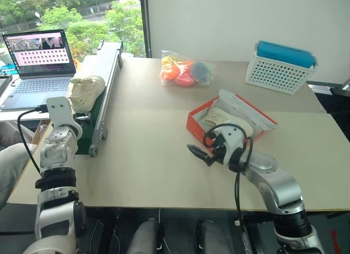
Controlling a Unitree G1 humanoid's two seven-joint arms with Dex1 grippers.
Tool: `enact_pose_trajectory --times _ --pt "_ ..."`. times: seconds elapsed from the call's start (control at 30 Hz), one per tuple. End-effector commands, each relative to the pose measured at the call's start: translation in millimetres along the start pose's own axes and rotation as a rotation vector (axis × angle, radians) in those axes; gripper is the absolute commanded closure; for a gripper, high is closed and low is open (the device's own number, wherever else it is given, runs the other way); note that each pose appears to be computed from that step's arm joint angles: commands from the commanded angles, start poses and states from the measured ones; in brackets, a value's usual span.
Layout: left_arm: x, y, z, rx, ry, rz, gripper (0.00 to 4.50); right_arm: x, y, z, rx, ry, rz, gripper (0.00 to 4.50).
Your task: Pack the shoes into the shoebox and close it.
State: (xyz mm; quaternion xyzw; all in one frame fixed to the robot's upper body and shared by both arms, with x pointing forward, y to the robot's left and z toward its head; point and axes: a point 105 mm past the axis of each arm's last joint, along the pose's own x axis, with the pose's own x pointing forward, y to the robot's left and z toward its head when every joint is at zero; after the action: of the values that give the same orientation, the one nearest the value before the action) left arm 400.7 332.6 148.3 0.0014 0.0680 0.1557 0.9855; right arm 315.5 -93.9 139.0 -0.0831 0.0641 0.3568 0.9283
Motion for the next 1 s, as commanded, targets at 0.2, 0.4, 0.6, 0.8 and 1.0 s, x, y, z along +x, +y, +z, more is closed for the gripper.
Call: enact_pose_trajectory --times 0.2,0.4,0.6,0.8,1.0 --pt "1 -10 9 -0.120 -0.011 -0.033 0.02 -6 -6 25 -0.024 -0.084 -0.031 0.00" --pt "-1 -30 17 -0.221 -0.033 -0.088 1.31 -7 -9 29 -0.022 -0.096 -0.039 0.00" --pt "-10 -46 46 -0.352 -0.144 -0.178 1.70 -7 -13 31 -0.015 -0.101 -0.056 0.00" --pt "-31 -89 70 -0.480 -0.214 -0.404 1.70 -4 -22 33 0.013 -0.103 -0.098 0.00" --pt "-70 -169 54 -0.483 -0.095 -0.747 1.70 11 -49 47 0.413 -0.178 -0.186 0.00"
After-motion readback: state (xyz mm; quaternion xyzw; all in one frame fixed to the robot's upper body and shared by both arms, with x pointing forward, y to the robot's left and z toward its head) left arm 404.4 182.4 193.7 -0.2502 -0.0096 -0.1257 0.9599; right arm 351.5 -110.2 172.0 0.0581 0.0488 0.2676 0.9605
